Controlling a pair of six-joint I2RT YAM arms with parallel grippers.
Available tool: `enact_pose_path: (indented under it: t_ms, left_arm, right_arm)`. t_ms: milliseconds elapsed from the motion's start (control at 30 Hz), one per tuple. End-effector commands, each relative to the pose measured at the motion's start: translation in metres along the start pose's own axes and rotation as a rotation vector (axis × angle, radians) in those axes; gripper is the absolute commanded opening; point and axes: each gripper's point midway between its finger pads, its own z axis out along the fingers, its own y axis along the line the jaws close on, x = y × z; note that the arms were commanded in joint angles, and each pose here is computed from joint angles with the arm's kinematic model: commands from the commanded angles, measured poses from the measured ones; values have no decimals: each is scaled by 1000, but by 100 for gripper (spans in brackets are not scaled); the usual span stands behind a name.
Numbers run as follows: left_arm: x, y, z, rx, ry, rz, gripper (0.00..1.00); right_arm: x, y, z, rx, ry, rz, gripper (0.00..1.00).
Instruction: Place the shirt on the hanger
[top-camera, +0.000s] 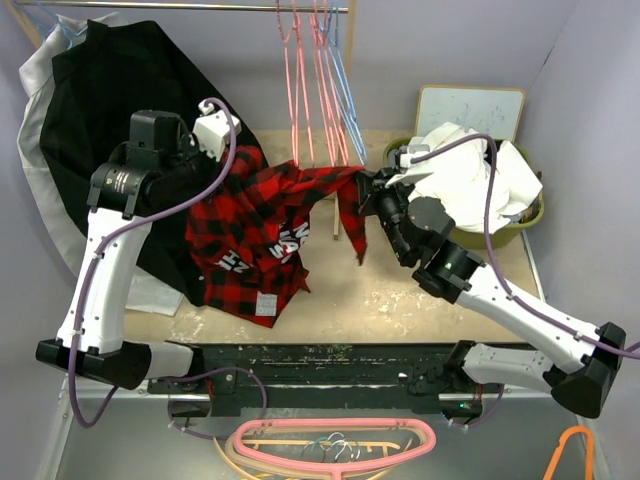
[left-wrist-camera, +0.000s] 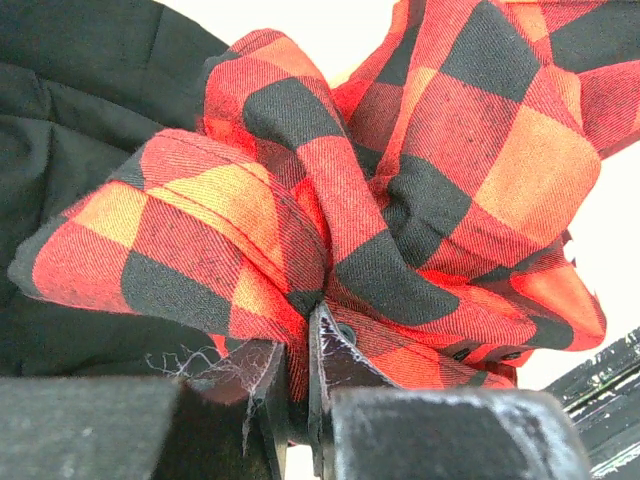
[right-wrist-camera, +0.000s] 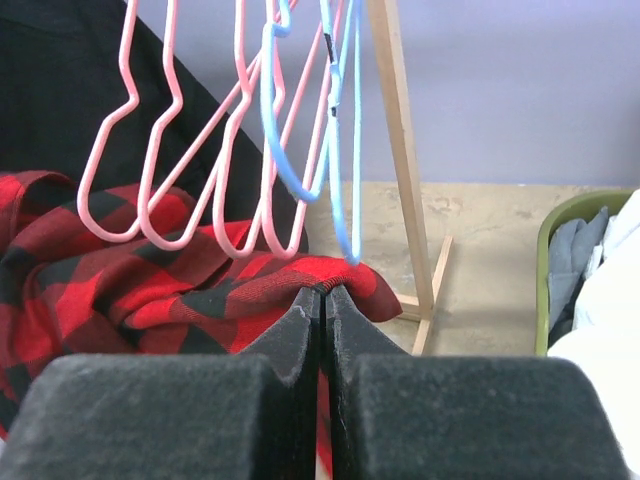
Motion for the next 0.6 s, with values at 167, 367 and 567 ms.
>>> enact_pose_path:
  t_ms: [167,367,567]
  left_arm:
    - [-10,6,-6,-26,-33,15,13]
    - [-5,13,15,-37,2,-7,13]
    - [-7,20,43,-36,0,-8,13]
  right_arm:
    - [22,-20,25,16,-18,94,0]
    - [47,-71,30,157,52,145,99]
    - [38,-43,-2,-132,-14,40,100]
